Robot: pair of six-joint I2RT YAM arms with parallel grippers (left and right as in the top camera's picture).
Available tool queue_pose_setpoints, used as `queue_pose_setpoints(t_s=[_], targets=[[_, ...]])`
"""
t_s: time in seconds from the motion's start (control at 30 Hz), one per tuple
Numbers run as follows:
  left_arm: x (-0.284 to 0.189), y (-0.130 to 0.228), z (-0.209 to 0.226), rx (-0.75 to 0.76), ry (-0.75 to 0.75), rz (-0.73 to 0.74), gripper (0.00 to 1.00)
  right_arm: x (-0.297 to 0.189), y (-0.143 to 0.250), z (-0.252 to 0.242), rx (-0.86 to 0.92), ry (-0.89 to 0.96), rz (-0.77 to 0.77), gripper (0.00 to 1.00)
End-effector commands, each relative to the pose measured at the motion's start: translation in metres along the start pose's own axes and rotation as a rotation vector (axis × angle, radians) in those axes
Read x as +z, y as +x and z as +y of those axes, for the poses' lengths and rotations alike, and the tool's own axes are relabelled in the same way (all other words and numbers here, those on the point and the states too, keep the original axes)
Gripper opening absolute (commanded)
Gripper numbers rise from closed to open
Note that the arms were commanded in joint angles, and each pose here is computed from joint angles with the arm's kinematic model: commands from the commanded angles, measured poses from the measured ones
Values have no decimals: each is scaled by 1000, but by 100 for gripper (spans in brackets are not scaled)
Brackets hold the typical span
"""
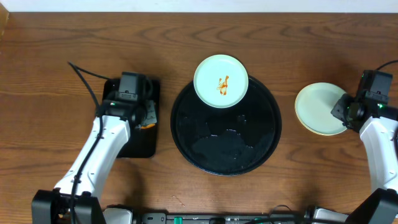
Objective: Clean dirty plates on tray and stack at the side
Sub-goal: 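Release the plate on the stack and raise the right gripper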
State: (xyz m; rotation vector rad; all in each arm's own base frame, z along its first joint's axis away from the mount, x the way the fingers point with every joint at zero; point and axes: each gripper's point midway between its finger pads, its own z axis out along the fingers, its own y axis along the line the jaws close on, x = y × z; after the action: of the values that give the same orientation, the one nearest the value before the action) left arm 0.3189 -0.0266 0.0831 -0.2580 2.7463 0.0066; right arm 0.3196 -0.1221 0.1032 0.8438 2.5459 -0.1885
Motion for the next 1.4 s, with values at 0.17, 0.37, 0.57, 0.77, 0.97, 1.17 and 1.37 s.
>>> queue_pose_setpoints(t_s=[0.17, 0.37, 0.57, 0.77, 0.97, 1.17, 1.37], targets=[[6, -22, 22, 4, 71, -32, 8, -16, 28, 70, -104, -404, 133, 39], [35, -17, 29, -46, 132, 41, 7, -19, 41, 80, -168, -425, 165, 39], [74, 3, 38, -91, 133, 157, 7, -22, 49, 89, -214, -438, 177, 39], [81, 9, 36, -99, 146, 189, 7, -24, 51, 93, -229, -444, 180, 40], [42, -25, 26, -87, 208, 54, 7, -24, 51, 93, -229, -444, 180, 40], [11, -44, 33, -77, 170, -63, 7, -24, 51, 93, -229, -444, 180, 40], [25, -32, 35, -82, 156, -15, 7, -24, 52, 93, -229, -443, 185, 40]])
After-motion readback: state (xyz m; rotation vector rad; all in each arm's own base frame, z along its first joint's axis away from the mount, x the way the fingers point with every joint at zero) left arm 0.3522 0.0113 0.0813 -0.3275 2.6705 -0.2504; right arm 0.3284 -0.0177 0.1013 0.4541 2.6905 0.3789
